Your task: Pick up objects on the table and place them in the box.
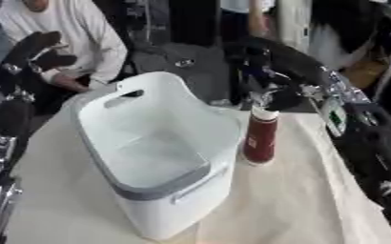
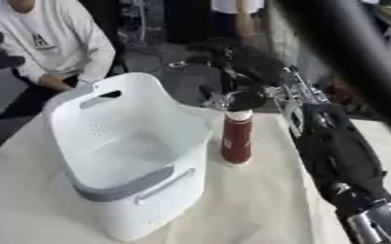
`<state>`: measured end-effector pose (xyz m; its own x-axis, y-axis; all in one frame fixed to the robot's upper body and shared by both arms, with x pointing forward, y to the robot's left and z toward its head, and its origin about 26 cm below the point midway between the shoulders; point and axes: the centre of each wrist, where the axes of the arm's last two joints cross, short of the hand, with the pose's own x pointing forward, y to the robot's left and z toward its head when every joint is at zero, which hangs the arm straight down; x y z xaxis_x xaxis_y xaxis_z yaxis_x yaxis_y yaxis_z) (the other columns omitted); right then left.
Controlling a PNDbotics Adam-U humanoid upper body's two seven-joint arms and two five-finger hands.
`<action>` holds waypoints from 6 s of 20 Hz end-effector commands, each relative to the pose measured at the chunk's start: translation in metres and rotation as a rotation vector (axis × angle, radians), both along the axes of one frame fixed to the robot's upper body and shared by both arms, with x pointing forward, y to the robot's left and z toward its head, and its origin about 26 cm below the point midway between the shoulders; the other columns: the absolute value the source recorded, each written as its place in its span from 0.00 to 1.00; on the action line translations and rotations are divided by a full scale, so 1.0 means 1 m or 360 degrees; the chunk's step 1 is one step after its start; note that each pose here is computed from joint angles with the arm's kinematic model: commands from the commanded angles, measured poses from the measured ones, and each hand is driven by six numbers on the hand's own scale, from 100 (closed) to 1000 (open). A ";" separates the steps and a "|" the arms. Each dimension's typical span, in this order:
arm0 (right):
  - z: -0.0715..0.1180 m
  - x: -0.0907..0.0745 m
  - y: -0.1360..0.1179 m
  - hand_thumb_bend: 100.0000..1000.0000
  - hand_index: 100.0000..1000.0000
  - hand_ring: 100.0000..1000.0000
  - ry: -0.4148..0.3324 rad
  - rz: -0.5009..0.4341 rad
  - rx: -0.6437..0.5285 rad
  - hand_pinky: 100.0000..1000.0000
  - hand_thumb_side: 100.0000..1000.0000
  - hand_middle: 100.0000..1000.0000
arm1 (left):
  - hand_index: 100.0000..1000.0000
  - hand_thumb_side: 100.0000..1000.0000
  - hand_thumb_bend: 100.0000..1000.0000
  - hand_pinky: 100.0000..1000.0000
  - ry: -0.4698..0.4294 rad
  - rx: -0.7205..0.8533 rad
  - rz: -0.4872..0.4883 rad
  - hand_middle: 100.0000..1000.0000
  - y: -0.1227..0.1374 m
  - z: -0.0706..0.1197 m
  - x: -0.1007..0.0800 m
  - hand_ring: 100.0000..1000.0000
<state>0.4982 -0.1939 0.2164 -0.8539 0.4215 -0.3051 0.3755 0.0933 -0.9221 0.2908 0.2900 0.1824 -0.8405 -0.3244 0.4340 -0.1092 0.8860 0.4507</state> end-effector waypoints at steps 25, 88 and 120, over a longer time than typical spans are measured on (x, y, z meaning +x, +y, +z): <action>-0.015 0.009 -0.032 0.08 0.94 0.87 0.0023 -0.0140 -0.0153 0.88 1.00 0.96 | 1.00 1.00 0.39 1.00 -0.0044 0.0044 -0.0016 0.91 0.001 0.009 -0.001 0.75; -0.020 0.020 -0.043 0.08 0.99 0.97 -0.0032 -0.0440 -0.0104 1.00 1.00 1.00 | 1.00 1.00 0.39 1.00 -0.0092 0.0026 -0.0045 0.91 -0.004 0.017 0.002 0.75; -0.038 0.019 -0.040 0.05 0.98 0.98 0.0033 -0.0444 -0.0162 1.00 1.00 1.00 | 1.00 1.00 0.38 1.00 -0.0103 0.0018 -0.0052 0.91 -0.005 0.018 0.003 0.75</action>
<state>0.5157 -0.2326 0.1669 -0.7252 0.6084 -0.3224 0.3287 -0.1056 -0.9385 0.2942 0.2866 0.1907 -0.8589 -0.3099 0.4078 -0.1042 0.8853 0.4532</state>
